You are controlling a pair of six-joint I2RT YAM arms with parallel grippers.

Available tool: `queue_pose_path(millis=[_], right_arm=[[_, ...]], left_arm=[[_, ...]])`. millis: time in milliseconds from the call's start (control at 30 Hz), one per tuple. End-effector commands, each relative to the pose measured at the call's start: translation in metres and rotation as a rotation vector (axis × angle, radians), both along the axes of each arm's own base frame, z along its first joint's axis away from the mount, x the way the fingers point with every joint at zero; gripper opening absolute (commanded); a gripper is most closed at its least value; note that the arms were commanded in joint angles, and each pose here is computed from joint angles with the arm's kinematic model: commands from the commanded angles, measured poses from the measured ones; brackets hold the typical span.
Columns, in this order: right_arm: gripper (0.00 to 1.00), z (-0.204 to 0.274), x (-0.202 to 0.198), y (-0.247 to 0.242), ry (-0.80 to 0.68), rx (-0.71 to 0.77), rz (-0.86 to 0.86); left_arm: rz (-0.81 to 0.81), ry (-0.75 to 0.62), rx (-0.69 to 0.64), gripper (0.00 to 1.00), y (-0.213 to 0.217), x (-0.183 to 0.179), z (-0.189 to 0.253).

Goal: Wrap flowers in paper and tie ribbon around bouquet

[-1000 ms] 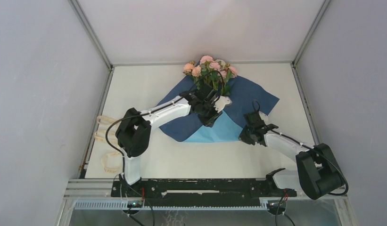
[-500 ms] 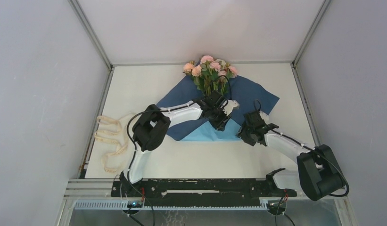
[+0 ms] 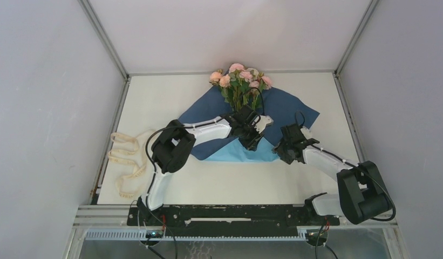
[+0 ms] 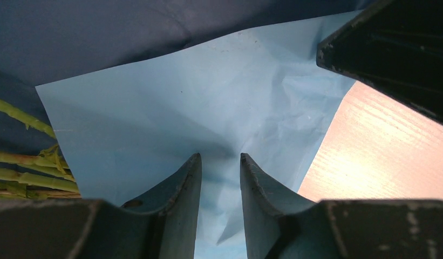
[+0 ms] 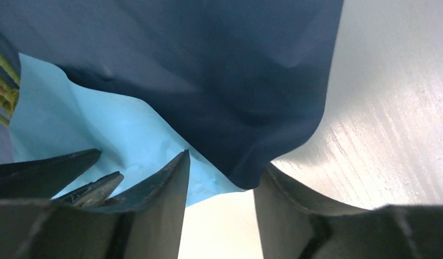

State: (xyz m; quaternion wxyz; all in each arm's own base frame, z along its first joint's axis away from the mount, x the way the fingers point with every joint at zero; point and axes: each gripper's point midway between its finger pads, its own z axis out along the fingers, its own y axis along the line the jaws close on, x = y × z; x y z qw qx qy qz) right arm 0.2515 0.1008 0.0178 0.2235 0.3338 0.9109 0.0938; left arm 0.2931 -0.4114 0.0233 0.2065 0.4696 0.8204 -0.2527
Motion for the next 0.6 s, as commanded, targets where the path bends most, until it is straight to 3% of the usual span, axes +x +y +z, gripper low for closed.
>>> queue_pose_path(millis=[0,67,167,567], right_arm=[[0.44,-0.013,-0.004,-0.007,0.037,-0.038,-0.014],[0.23,-0.006,0.004,-0.01,-0.015,-0.068,0.012],[0.0,0.016,0.018,-0.014,-0.128,-0.148,0.067],[0.0,0.084,0.041,-0.007,-0.307,-0.589,0.349]], left_arm=[[0.026,0.025,0.019,0.38,0.011,-0.003,-0.001],[0.041,0.03,0.012,0.38,0.013,0.0,0.002],[0.058,0.017,0.006,0.38,0.017,0.01,0.009],[0.07,0.038,-0.054,0.42,0.025,0.023,0.044]])
